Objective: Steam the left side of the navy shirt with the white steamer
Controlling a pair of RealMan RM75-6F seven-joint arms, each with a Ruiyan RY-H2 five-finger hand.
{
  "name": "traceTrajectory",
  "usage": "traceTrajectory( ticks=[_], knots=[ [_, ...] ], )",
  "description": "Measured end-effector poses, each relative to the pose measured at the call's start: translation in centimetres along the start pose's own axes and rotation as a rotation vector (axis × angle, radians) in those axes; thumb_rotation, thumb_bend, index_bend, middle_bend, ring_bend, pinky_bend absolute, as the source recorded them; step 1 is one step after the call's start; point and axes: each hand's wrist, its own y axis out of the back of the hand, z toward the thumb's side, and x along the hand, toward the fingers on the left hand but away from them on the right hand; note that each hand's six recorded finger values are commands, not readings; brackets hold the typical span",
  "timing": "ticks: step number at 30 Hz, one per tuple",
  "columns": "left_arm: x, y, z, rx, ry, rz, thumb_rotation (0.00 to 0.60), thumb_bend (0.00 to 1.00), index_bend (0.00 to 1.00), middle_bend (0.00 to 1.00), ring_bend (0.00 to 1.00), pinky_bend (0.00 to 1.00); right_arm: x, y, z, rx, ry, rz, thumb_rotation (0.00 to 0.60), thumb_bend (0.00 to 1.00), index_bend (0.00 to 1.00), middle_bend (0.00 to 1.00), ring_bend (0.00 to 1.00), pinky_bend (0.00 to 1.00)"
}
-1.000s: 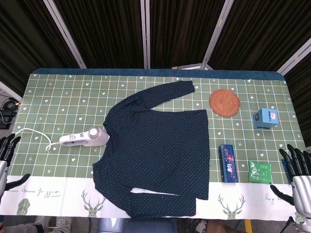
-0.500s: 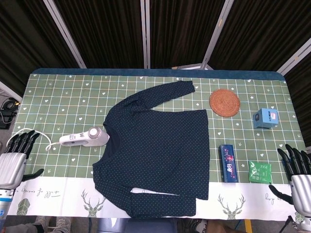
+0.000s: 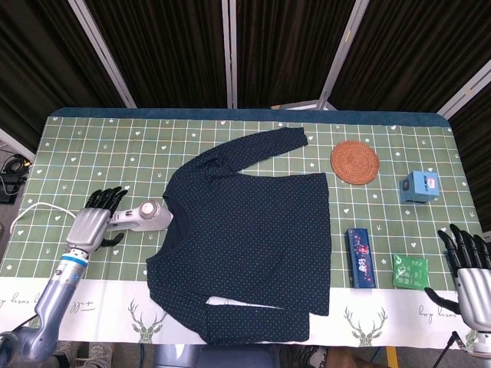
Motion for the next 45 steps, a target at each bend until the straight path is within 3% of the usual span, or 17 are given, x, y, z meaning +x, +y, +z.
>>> traceTrajectory(
  ticks=[13,38,40,41,42,45],
  knots=[
    [3.1,-1.2,0.4,-0.030,0.043,0.022,0.600,0.30,0.00,0.00,0.00,0.00,-0.6,-0.4,-0.9,-0.007,-0.031,0.017,0.600,0.00,0.00,0.00,0.00,0.00],
    [6.8,-1.7,-1.3,-0.005,0.122,-0.008,0.600,0.30,0.00,0.01,0.01,0.01,-0.8,-0.4,-0.9,-0.013,-0.025,0.013,0.600,0.00,0.00,0.00,0.00,0.00],
    [6.8,-1.5,-1.3,-0.005,0.126,0.000,0.600,0.30,0.03,0.13,0.12,0.10,-0.8,-0.5,-0.9,-0.012,-0.025,0.014,0.600,0.00,0.00,0.00,0.00,0.00],
    [6.9,-1.5,-1.4,-0.004,0.127,0.006,0.600,0.31,0.10,0.27,0.25,0.22,-0.8,-0.5,-0.9,-0.013,-0.025,0.015,0.600,0.00,0.00,0.00,0.00,0.00],
    [6.9,-1.4,-1.4,-0.002,0.128,0.013,0.600,0.31,0.21,0.40,0.37,0.37,-0.8,-0.5,-0.9,-0.013,-0.025,0.016,0.600,0.00,0.00,0.00,0.00,0.00],
    [6.9,-1.4,-1.5,-0.005,0.124,0.016,0.600,0.31,0.51,0.65,0.59,0.70,-0.8,-0.6,-0.9,-0.014,-0.024,0.017,0.600,0.00,0.00,0.00,0.00,0.00]
  ],
)
